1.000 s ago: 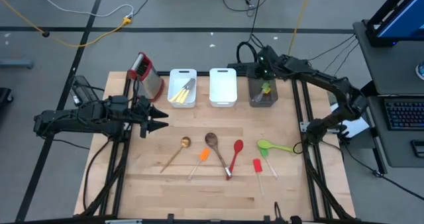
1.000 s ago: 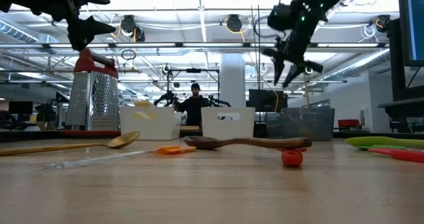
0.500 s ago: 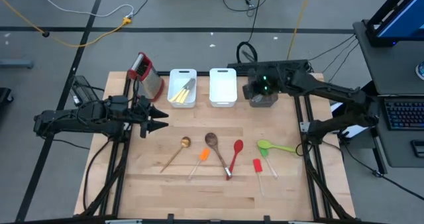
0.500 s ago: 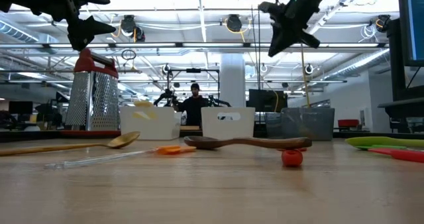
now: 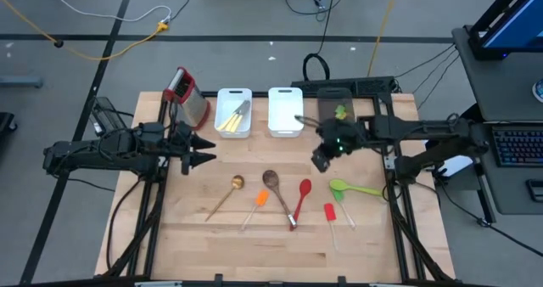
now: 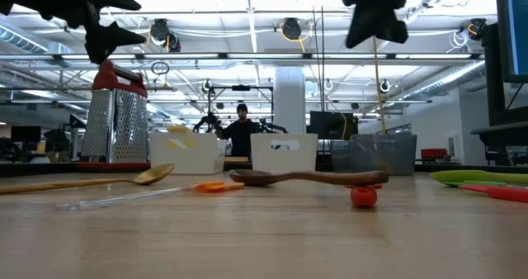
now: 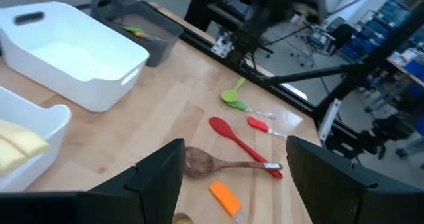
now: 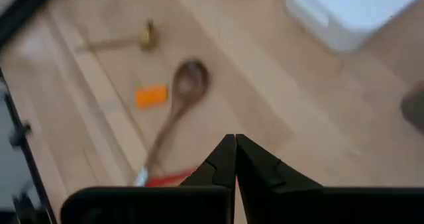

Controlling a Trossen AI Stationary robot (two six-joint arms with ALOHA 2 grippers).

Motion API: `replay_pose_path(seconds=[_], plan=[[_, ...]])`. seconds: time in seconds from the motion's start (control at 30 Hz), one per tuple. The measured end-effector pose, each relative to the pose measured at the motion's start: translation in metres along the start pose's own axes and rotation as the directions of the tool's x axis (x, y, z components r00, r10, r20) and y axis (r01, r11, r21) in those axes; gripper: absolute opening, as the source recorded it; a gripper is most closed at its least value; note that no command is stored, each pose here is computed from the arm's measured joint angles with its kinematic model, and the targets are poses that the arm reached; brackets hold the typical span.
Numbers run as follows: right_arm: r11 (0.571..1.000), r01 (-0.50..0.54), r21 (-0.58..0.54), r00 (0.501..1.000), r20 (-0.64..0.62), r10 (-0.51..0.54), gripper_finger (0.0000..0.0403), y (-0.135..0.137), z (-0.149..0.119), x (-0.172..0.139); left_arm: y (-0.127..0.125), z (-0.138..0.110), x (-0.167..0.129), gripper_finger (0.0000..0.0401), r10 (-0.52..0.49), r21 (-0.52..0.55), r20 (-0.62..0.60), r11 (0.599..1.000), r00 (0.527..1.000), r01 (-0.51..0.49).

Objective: Pick & Place Kitchen Items
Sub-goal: Put the green spatula into the black bin

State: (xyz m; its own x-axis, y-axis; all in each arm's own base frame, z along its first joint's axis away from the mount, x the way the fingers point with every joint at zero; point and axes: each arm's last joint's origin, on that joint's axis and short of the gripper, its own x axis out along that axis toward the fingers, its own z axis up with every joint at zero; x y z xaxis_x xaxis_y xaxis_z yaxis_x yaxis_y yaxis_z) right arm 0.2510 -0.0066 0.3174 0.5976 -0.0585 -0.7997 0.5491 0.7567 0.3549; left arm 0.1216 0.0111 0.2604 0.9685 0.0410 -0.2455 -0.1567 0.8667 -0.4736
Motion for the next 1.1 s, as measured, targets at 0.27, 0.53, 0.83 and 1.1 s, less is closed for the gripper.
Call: replay_pose_path(seconds=[0.27,0.53,0.83,1.1], plan=[[0.997,0.073,-0.011,0.966,-0.249,-0.074,0.0003,0.002,-0.033,-0.004,0.001,0.001,0.0,0.0269,0.039,0.0,0.021,0.999,0.999,-0.039],[0.995,0.1,0.001,0.937,-0.337,-0.094,0.0004,0.006,-0.046,-0.008,0.001,0.001,0.0,0.0269,0.039,-0.002,0.021,0.999,0.999,-0.039],[0.995,0.096,-0.035,0.925,-0.366,-0.102,0.0038,0.01,-0.06,-0.003,0.001,0.001,0.0,0.0269,0.04,-0.008,0.021,0.999,0.999,-0.039],[0.991,0.132,-0.023,0.854,-0.505,-0.125,0.0153,-0.003,-0.093,0.022,0.001,0.001,0.0,0.0269,0.04,-0.008,0.022,0.999,0.999,-0.039]])
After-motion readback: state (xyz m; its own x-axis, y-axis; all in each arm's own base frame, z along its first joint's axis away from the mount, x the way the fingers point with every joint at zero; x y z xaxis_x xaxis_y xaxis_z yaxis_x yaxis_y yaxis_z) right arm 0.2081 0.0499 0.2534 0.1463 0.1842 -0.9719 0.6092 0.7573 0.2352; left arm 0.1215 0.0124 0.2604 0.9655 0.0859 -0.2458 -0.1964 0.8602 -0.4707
